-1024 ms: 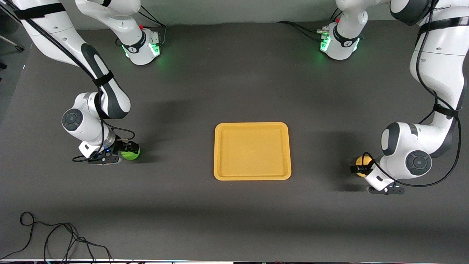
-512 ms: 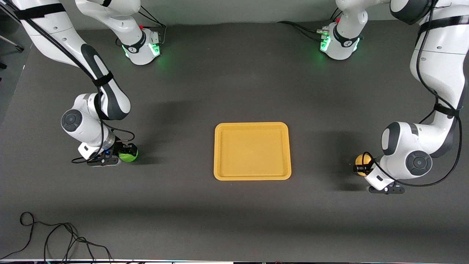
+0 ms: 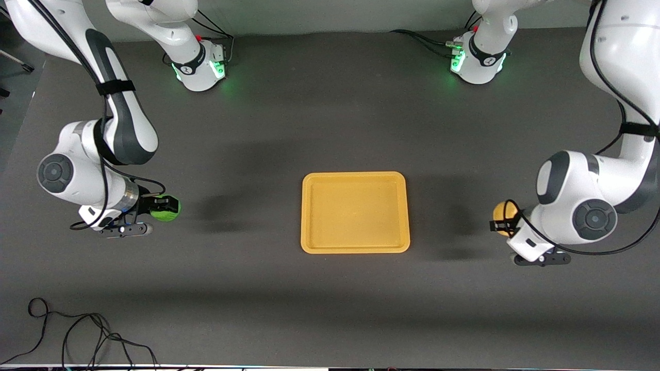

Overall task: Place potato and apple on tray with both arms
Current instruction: 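Carry the potato onto the tray with the left gripper and release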

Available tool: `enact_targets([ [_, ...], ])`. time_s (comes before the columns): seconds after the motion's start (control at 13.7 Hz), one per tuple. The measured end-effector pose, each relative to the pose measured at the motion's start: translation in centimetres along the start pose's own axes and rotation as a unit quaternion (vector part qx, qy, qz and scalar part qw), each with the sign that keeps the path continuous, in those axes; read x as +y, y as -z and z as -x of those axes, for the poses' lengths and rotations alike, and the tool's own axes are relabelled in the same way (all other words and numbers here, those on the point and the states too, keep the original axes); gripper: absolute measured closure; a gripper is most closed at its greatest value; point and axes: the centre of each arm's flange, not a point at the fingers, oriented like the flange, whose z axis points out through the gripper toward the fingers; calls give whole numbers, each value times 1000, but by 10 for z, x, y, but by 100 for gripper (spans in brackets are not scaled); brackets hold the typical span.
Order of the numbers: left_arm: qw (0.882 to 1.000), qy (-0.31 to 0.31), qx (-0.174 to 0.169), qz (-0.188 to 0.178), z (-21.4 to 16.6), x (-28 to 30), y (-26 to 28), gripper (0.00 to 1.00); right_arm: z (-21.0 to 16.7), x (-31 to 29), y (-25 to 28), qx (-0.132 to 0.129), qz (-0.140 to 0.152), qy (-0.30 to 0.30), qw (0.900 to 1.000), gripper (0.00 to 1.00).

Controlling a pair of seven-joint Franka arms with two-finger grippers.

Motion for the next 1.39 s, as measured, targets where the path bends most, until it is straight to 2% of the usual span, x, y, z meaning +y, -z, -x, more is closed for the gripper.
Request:
enact_targets([
  [0.15, 1000, 21, 1, 7, 18, 50, 16, 38, -4, -26, 20, -1, -4, -13, 1000, 29],
  [0.51, 998, 60, 1, 2, 60, 161, 8, 38, -4, -91, 39, 5, -17, -58, 998, 29],
  [0.73, 997, 78, 17, 23, 78, 222, -10, 38, -4, -148, 52, 16, -32, -91, 995, 29],
  [0.88, 996, 84, 23, 38, 84, 254, -38, 38, -3, -186, 49, 14, -38, -110, 993, 29],
  [1.17, 996, 80, 23, 31, 76, 272, -104, 38, -12, -214, 18, 5, -49, -133, 990, 30],
  [1.39, 996, 78, 27, 22, 70, 268, -117, 38, -17, -217, 13, 7, -53, -140, 989, 30],
])
